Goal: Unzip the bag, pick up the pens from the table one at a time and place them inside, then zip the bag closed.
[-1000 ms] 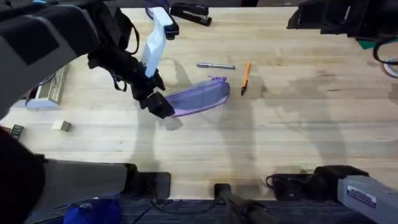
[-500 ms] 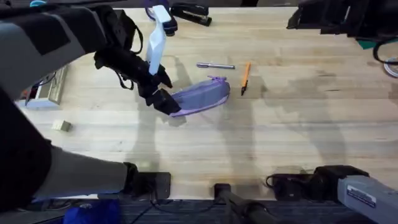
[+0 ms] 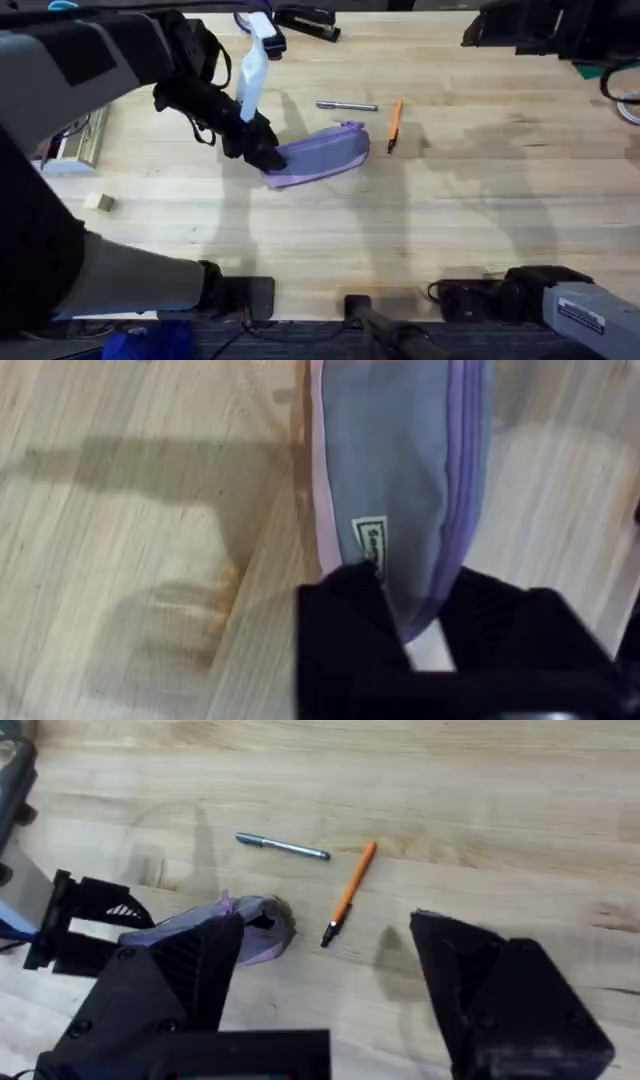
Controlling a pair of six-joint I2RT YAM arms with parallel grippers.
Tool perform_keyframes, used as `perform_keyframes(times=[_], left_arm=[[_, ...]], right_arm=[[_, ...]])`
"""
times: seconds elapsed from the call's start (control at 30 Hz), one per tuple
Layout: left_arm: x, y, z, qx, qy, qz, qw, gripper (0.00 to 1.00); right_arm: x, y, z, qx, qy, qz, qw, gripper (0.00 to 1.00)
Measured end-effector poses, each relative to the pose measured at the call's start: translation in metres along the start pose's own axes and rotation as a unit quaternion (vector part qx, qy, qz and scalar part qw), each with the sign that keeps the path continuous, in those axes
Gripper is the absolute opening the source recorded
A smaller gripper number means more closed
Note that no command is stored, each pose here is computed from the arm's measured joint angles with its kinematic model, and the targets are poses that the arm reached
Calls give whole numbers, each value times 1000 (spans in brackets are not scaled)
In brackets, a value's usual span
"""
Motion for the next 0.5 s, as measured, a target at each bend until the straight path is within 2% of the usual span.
perform_keyframes(times=[0.13, 0.17, 0.4, 0.5], left_arm=[[0, 1, -1, -2, -3, -1, 1000, 81], [0, 1, -1, -3, -3, -2, 1000, 56], [0, 1, -1, -3, -3, -1, 1000, 45], [0, 1, -1, -3, -3, -1, 1000, 40]], right_arm=[[0, 0, 0, 0, 0, 0, 1000, 996], [0, 0, 0, 0, 0, 0, 1000, 996], [0, 0, 0, 0, 0, 0, 1000, 996], [0, 0, 0, -19, 0, 0, 1000, 996]])
Point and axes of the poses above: each hand's point on the last joint's axis, 136 mm out from that joint toward the fingers, its own x axis back along the fingers, its own y axis along the line the jaws close on, z = x × y, the point moved 8 cm from there along x, back along the fingers, and after that the axes turned 10 degrees about x, right-handed, at the moved point
